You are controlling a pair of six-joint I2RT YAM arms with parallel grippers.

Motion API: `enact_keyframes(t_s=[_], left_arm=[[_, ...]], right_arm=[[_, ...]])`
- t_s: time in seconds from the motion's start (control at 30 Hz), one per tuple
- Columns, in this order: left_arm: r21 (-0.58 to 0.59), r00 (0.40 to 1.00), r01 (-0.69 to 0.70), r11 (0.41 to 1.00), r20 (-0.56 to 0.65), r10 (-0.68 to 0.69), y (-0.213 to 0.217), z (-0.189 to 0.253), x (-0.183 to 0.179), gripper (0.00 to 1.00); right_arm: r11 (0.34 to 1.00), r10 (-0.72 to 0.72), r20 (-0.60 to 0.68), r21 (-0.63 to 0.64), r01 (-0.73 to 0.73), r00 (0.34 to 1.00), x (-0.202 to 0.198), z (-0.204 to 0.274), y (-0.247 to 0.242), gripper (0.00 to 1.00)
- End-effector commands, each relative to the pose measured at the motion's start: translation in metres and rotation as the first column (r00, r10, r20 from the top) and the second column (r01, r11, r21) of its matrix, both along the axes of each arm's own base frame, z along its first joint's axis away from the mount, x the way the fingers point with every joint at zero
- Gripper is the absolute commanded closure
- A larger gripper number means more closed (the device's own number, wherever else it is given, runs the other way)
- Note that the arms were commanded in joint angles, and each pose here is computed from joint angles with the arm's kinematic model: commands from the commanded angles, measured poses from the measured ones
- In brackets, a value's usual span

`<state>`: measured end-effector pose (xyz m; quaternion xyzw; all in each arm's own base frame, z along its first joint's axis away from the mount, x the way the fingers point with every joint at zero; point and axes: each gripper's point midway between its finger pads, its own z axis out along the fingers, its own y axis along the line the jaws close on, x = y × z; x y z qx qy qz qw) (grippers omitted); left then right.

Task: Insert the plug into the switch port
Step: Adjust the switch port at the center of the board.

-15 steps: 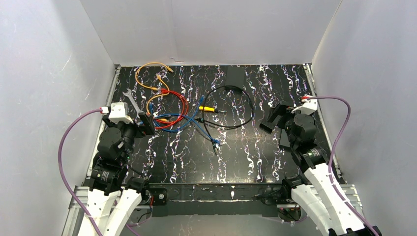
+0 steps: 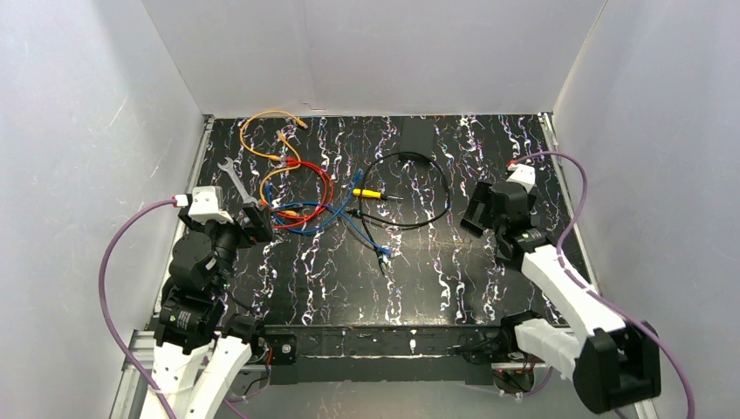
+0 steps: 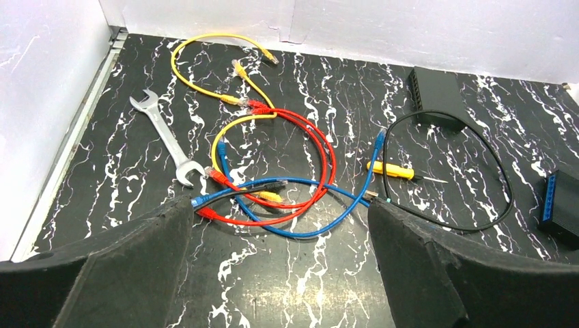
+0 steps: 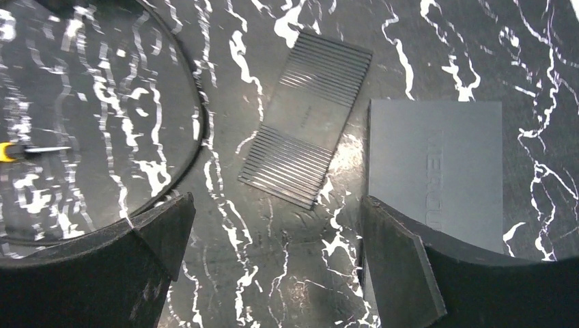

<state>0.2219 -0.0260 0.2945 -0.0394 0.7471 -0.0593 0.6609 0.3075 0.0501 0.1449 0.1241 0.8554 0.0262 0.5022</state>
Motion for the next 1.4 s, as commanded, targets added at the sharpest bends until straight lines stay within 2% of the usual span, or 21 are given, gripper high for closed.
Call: enact_keyframes(t_s=[0.0, 0.17, 0.47, 0.7, 0.87, 1.03, 1.37], left_arm=[[-0.017, 0.999, -0.009, 1.0, 0.044, 0.01, 0.003, 0.014, -0.007, 0.02], [-0.021, 0.999, -0.001, 1.0, 0.053, 0.003, 0.002, 0.014, -0.009, 0.02], [-0.027, 0.998, -0.007, 1.0, 0.055, 0.009, 0.003, 0.013, -0.01, 0.02], [-0.025, 0.999, -0.001, 1.0, 0.046, 0.002, 0.001, 0.011, -0.008, 0.02], [-0.022, 0.999, -0.005, 1.0, 0.041, 0.006, 0.002, 0.009, -0.007, 0.02], [-0.022, 0.999, -0.003, 1.0, 0.039, 0.004, 0.001, 0.009, -0.007, 0.02], [-0.015, 1.0, -0.002, 1.0, 0.018, 0.003, 0.001, 0.003, -0.006, 0.02]], right_arm=[[0.994, -0.109, -0.047, -0.027, 0.108, 0.993, 0.02, -0.004, -0.012, 0.01], [0.981, -0.183, -0.093, -0.073, 0.177, 0.979, 0.043, -0.02, -0.02, 0.01], [0.957, -0.287, -0.148, -0.072, 0.279, 0.946, 0.079, -0.049, -0.027, 0.01], [0.951, -0.308, -0.182, -0.077, 0.298, 0.934, 0.094, -0.073, -0.025, 0.01], [0.946, -0.323, -0.226, -0.112, 0.305, 0.919, 0.089, -0.091, -0.028, 0.01], [0.953, -0.302, -0.243, -0.113, 0.282, 0.922, 0.083, -0.1, -0.026, 0.1], [0.976, -0.212, -0.314, -0.109, 0.187, 0.925, 0.072, -0.116, -0.016, 0.41]])
